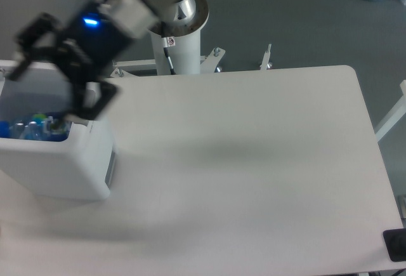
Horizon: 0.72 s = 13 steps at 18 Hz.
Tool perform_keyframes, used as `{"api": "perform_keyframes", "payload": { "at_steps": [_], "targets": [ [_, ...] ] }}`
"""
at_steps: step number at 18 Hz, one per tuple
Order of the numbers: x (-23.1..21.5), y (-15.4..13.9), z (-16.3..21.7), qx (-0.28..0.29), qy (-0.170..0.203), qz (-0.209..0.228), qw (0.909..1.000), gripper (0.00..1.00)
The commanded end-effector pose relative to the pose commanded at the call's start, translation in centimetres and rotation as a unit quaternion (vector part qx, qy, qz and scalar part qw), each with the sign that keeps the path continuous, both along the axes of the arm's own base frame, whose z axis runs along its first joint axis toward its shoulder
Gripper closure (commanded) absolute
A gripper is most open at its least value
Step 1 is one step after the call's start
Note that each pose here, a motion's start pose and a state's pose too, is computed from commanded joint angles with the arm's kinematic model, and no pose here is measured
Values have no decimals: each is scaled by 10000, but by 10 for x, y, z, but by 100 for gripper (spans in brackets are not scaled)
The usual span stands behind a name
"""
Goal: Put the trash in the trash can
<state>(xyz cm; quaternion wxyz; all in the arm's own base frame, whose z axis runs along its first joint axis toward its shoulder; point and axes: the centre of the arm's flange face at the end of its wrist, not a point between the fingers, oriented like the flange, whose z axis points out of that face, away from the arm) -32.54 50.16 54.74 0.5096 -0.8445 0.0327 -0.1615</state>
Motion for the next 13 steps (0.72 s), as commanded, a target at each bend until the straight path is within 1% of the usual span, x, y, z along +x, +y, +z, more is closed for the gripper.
{"api": "perform_keyframes", "payload": {
  "at_steps": [3,4,6,7,9,10,11,13],
  "targets": [
    [-35,-27,-41,-138,178,172,9996,0],
    [-43,-37,-57,-282,225,261,9990,0],
    [-55,-50,-92,-722,507,353,9955,0],
    [-61,-52,-113,-1063,724,347,9911,0],
    [-75,-58,-150,-1786,1195,310,9762,0],
    [-78,-62,-159,-2032,1419,257,9685,0],
    [-79,-65,-167,-2193,1581,172,9626,0],
    [-84,-68,-193,-2410,1782,-93,9540,0]
  ]
}}
